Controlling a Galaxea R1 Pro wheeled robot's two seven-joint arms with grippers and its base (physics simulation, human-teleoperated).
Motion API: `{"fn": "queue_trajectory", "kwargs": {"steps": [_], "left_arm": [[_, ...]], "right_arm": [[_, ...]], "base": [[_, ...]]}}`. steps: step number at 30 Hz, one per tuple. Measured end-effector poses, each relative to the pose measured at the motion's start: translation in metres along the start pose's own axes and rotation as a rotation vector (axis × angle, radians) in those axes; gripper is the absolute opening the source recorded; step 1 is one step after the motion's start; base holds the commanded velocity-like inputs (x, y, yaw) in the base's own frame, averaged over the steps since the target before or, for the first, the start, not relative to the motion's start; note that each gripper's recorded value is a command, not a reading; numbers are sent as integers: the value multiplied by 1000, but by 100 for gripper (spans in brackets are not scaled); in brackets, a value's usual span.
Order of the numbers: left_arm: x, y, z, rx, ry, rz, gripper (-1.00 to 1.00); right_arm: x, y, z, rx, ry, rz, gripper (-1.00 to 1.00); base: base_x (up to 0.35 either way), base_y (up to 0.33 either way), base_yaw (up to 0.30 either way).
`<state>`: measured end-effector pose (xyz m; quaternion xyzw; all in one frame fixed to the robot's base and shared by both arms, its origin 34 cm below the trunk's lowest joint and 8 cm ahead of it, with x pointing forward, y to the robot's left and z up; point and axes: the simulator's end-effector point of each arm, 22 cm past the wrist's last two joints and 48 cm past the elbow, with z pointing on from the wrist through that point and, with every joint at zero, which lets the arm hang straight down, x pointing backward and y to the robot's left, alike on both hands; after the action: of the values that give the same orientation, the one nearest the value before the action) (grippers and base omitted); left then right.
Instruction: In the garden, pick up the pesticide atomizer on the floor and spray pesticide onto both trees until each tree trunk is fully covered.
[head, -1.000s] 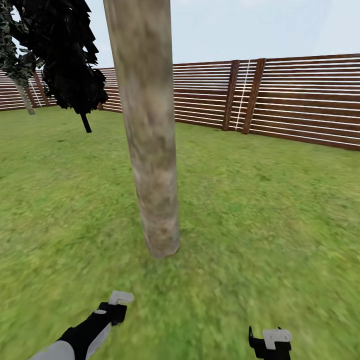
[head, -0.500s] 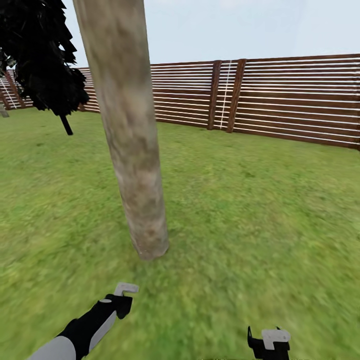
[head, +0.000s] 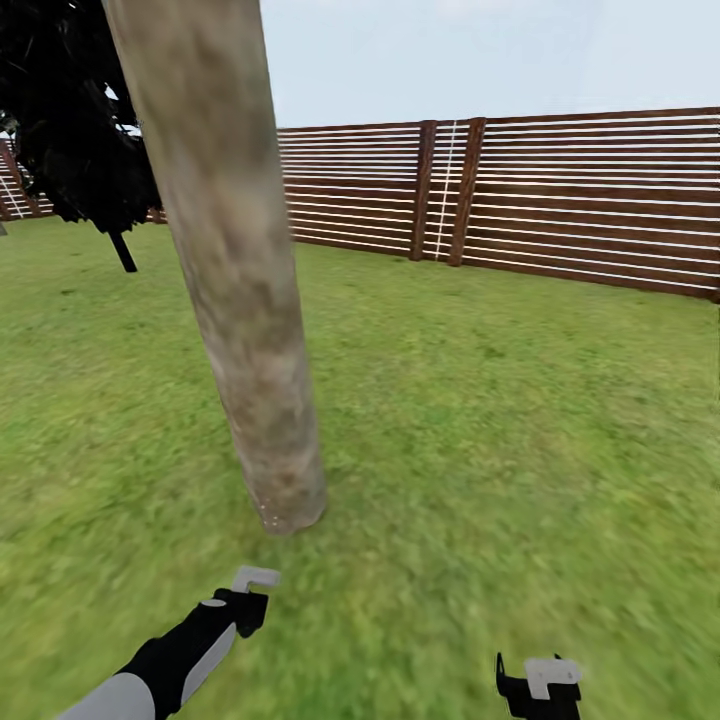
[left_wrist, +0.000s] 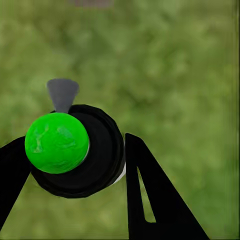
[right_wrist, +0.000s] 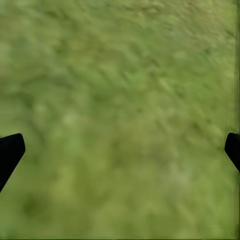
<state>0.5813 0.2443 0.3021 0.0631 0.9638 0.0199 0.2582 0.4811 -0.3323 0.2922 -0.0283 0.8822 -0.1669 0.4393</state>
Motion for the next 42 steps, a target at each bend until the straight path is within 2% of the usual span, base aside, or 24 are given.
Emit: {"fn": "queue_trajectory", "kwargs": {"steps": [8,15,16,19,20,21,23,25,27,29,31,32,35,36,39,41,42], "left_arm": [[-2,1,0,-3,-7,-4,-100],[-4,0,0,-2,-16,-8,-100],[-7,-2,0,2,-23,-8,-100],[-22,-33,-2,43,-55,-7,-100],[-27,-33,-2,43,-60,-8,-100],[-38,-18,-2,23,-74,-8,-100],[-46,44,-3,-50,-84,-44,-100],[-49,67,-4,-76,-91,-97,-100],[-55,36,-3,-33,-98,-115,-100],[-62,-11,-4,29,-102,-110,-100],[-66,-30,-5,54,-102,-91,-100],[-65,-25,-4,55,-101,-87,-100],[-54,48,-4,16,-92,-65,-100],[-53,55,-5,22,-91,-62,-100],[-57,48,-6,41,-101,-56,-100],[-88,33,-15,75,-164,-48,-100],[-99,27,-19,89,-178,-43,-100]], "right_arm": [[0,1,0,-1,0,1,100],[0,1,0,-1,1,1,100],[0,1,0,-1,1,1,100],[0,1,0,-1,1,2,100],[0,1,0,-1,1,1,100],[1,0,0,0,2,0,100],[1,0,0,0,2,-1,100],[1,0,0,-1,2,-2,100],[1,-1,0,0,2,-1,100],[1,-1,0,0,2,-1,100],[1,0,0,-1,2,-1,100],[1,0,0,-1,2,-1,100],[1,0,0,-2,2,-2,100],[1,0,0,-2,2,-2,100],[1,0,0,-2,2,-3,100],[1,-1,0,-1,2,-3,100],[1,-1,0,-1,2,-3,100]], "base": [[-7,-64,-176],[-139,-79,-19],[-8,-4,0],[-2,-1,0],[0,0,0],[0,0,0],[0,0,0],[0,0,0],[0,0,0],[0,0,0],[0,0,0],[0,0,0],[-2,0,0],[-126,0,0],[-162,0,0],[-19,0,0],[-6,0,0]]}}
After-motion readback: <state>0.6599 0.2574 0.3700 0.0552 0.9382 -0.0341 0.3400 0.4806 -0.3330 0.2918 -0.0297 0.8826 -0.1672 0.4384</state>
